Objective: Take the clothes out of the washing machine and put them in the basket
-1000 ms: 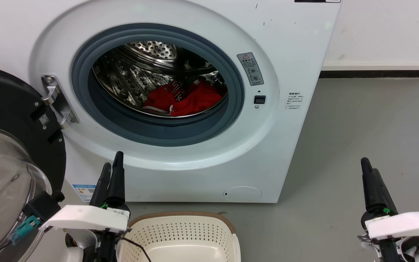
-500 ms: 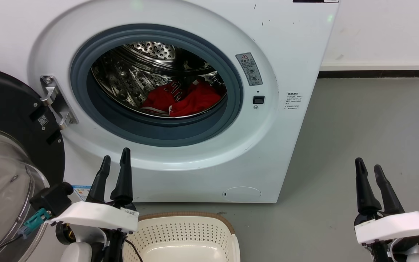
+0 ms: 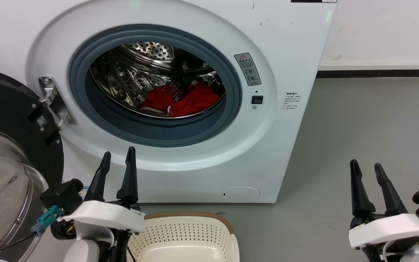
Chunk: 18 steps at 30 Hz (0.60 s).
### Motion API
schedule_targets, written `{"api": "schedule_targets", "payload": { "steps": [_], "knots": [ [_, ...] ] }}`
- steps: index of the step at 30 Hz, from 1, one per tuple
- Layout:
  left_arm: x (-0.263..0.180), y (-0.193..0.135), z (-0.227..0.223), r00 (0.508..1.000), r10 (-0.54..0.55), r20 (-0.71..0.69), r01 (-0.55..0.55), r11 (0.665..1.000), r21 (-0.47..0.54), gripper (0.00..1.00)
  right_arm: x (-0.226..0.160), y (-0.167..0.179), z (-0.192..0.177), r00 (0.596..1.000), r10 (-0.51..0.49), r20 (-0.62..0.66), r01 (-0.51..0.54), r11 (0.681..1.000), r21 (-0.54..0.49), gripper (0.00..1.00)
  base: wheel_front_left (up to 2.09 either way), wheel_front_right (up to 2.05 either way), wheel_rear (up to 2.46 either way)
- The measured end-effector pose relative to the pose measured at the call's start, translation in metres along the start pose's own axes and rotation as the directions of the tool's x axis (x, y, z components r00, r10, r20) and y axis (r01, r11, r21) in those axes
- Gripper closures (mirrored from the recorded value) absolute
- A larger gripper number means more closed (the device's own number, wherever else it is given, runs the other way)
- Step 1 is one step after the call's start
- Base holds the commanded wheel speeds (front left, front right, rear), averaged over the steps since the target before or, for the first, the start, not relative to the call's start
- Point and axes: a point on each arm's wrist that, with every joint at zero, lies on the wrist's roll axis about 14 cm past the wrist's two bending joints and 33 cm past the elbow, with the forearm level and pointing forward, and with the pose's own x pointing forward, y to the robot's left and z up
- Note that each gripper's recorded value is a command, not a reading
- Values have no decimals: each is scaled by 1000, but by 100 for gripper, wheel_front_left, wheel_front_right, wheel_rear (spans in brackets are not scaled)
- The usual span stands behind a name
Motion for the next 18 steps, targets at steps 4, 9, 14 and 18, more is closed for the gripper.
{"api": "schedule_targets", "payload": {
  "steps": [4, 9, 14, 18],
  "knots": [
    [0, -1, -4, 1000, -8, -9, 9, 998, 69, 0, 1, 4, 3, 1000, 20, 7, -19, 997, -74, 0, 0, 0, 0],
    [-1, -1, -6, 1000, -14, -14, 15, 992, 124, 0, 1, 8, 4, 999, 34, 10, -32, 992, -122, 0, 0, 0, 0],
    [-1, -3, -6, 1000, -20, -12, 22, 984, 177, 0, 1, 10, 5, 999, 44, 7, -42, 984, -176, 0, 0, 0, 0],
    [-1, -3, -7, 1000, -25, -13, 27, 976, 218, 0, 1, 10, 3, 999, 46, -8, -47, 975, -217, 0, 0, 0, 0]
  ]
}}
